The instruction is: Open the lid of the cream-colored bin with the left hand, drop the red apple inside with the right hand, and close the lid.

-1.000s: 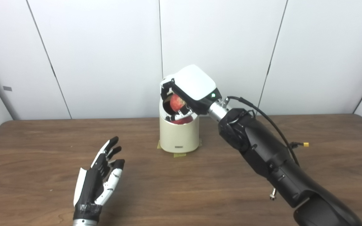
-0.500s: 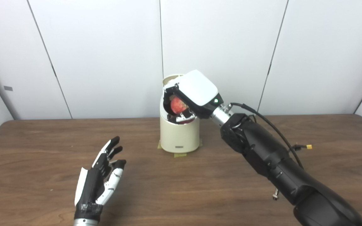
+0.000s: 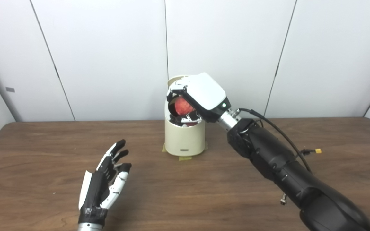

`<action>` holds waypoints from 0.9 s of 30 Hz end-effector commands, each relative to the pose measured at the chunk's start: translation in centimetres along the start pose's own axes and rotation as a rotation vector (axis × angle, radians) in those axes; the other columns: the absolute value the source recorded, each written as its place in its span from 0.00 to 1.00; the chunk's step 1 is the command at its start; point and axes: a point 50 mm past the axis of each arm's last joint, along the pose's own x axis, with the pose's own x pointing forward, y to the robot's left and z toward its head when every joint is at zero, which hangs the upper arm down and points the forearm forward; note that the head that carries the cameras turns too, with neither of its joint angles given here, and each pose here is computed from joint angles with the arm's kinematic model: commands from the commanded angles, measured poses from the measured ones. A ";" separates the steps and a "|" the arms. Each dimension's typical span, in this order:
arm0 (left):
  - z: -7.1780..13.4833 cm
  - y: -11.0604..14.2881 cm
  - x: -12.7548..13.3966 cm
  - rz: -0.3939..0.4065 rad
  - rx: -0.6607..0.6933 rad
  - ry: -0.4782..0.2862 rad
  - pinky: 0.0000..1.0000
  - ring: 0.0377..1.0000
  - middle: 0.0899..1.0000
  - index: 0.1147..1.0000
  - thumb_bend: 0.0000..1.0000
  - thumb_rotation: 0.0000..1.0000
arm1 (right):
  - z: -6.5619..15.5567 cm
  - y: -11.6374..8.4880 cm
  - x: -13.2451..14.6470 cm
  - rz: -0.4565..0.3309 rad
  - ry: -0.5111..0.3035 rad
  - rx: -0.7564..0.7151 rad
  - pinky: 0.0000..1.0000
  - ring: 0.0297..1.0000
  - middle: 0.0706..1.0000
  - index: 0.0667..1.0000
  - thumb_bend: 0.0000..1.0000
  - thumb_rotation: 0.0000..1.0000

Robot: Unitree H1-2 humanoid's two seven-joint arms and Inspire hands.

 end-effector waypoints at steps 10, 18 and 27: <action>0.5 -0.2 0.9 -0.003 0.005 -0.054 0.71 0.87 0.92 0.88 0.45 0.63 | -0.4 -2.7 1.4 -0.037 0.044 -0.014 0.70 0.98 1.00 0.96 1.00 0.07; 0.4 -0.1 0.8 -0.002 0.005 -0.047 0.71 0.86 0.92 0.87 0.44 0.62 | -0.6 -3.0 0.8 -0.063 0.053 0.035 0.69 0.92 1.00 0.94 0.95 0.22; 0.0 0.3 0.8 -0.008 0.006 -0.042 0.72 0.87 0.93 0.88 0.42 0.63 | 0.0 -3.2 -1.5 -0.261 0.071 0.115 0.72 0.85 0.94 0.93 0.60 0.52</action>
